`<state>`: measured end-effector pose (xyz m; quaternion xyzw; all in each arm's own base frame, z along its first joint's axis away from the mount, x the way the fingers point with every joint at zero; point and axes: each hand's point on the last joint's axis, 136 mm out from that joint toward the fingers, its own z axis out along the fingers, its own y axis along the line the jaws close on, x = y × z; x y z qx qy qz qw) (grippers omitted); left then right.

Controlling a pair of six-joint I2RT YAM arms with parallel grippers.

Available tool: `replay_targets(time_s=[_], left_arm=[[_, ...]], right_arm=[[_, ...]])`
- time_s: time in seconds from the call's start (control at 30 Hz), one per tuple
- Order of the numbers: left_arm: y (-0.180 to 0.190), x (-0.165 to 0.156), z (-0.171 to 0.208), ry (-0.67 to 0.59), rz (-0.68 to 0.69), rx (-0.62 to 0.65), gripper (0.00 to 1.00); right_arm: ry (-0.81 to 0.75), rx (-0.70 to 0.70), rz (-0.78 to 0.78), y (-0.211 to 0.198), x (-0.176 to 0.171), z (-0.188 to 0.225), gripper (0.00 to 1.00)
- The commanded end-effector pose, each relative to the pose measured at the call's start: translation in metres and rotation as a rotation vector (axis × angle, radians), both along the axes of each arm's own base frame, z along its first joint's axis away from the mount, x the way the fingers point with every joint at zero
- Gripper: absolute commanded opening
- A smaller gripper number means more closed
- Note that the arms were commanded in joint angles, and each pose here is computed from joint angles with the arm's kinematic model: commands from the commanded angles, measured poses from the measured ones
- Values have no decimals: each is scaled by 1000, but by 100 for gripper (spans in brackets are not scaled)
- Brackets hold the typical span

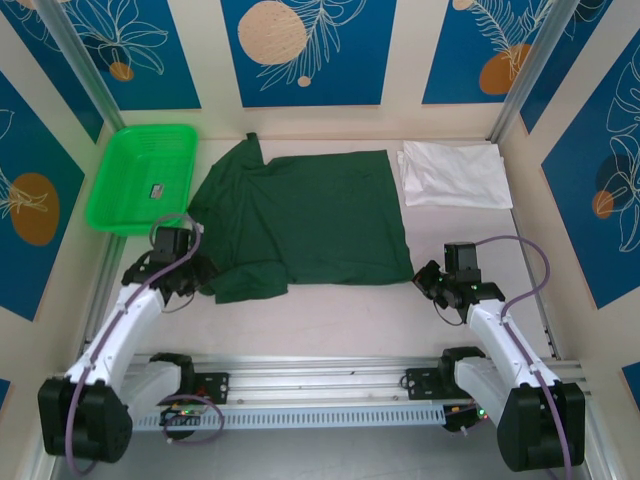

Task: Fold and stack the t-shirts

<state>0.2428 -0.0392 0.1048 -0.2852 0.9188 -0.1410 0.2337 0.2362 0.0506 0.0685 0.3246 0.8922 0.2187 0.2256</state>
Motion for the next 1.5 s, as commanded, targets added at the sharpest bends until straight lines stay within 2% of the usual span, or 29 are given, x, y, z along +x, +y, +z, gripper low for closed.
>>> replay_targets(time_s=[0.0, 0.1, 0.27, 0.47, 0.57, 0.7, 0.93, 1.13, 1.47], left_arm=[[17, -27, -29, 28, 92, 36, 20], [13, -39, -49, 29, 87, 2, 16], [0, -41, -72, 77, 51, -61, 14], [-13, -24, -86, 113, 13, -109, 28], [-16, -14, -86, 108, -3, -115, 32], [-13, -8, -83, 98, -9, -90, 33], [-23, -4, -77, 66, -54, -130, 34], [-15, -5, -68, 25, -66, -74, 34], [-11, -3, -74, 89, -96, -2, 29]], right_arm=[[8, 9, 28, 4, -2, -4, 0], [14, 9, 29, 4, -2, -6, 0], [24, 8, 31, 5, -1, -8, 0], [24, 7, 28, 5, -1, -8, 0], [23, 6, 26, 4, -1, -8, 0], [24, 5, 26, 4, -1, -8, 0], [22, 7, 29, 5, 0, -8, 0], [21, 8, 29, 5, 0, -8, 0], [23, 7, 29, 5, -1, -8, 0]])
